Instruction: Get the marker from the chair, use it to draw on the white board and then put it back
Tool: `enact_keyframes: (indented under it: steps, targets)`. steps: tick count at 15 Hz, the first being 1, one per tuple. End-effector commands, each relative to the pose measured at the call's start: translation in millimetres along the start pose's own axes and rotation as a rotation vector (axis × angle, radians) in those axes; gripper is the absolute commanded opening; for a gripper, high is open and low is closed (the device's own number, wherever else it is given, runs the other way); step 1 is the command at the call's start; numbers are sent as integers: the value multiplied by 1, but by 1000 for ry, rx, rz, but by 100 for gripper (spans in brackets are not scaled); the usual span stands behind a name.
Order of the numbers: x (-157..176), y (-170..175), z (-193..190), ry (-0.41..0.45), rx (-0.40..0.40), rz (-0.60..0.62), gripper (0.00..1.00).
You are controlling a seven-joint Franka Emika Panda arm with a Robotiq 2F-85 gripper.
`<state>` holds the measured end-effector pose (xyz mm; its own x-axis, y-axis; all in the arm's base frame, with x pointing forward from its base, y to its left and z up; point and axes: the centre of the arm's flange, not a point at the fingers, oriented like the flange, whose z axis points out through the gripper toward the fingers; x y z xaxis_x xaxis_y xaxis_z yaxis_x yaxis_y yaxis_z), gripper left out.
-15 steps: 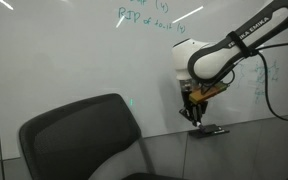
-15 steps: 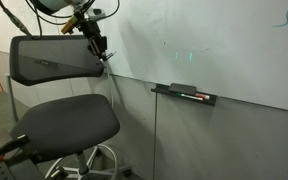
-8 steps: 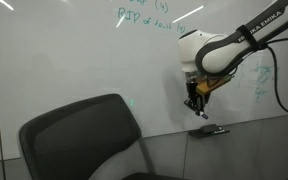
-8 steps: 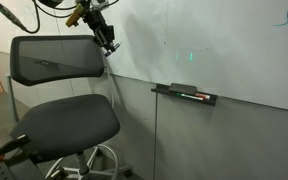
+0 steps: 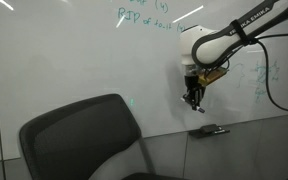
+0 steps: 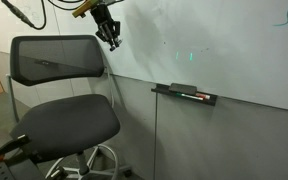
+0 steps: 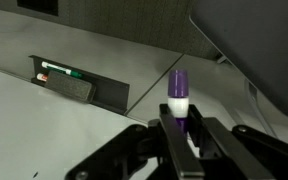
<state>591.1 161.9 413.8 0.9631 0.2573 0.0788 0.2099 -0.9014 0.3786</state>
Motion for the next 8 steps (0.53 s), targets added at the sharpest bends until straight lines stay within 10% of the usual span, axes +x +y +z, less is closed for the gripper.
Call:
enact_keyframes:
  steps: [1, 8]
  targets:
    - [33, 13, -11, -24, 29, -45, 10]
    - [62, 45, 0, -39, 19, 29, 10]
